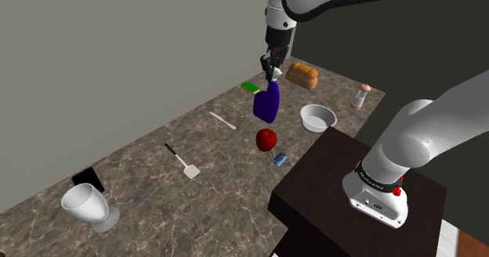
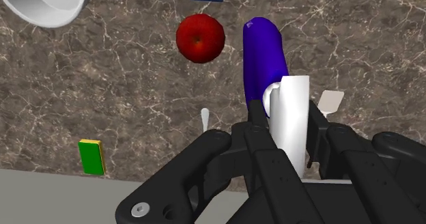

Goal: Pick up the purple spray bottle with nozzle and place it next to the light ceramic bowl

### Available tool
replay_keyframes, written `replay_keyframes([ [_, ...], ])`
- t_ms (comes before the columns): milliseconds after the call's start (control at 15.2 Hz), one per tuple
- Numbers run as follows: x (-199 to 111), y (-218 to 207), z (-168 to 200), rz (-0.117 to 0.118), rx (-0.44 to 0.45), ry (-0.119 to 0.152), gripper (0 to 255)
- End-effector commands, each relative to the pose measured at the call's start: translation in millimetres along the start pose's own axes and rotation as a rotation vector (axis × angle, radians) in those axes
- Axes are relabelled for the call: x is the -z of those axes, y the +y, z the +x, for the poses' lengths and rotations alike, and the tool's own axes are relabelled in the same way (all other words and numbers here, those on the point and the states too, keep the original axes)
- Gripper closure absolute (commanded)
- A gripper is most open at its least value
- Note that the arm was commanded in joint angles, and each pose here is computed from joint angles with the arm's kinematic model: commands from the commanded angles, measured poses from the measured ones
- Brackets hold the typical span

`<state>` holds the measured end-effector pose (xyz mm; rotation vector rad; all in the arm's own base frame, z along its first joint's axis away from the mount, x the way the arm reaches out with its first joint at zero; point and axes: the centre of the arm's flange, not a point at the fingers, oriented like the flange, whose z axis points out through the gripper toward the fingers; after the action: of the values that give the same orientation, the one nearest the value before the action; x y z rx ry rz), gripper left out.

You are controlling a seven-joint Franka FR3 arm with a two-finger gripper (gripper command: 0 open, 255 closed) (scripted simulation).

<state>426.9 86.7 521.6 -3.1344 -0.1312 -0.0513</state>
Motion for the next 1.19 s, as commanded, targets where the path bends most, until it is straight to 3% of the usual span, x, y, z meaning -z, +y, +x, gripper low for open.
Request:
replay_keyframes([
  [0, -3, 26, -6, 0.001, 0.002, 0.0, 255],
  [1122, 1, 238, -60, 0.001, 0.002, 0.0, 255],
])
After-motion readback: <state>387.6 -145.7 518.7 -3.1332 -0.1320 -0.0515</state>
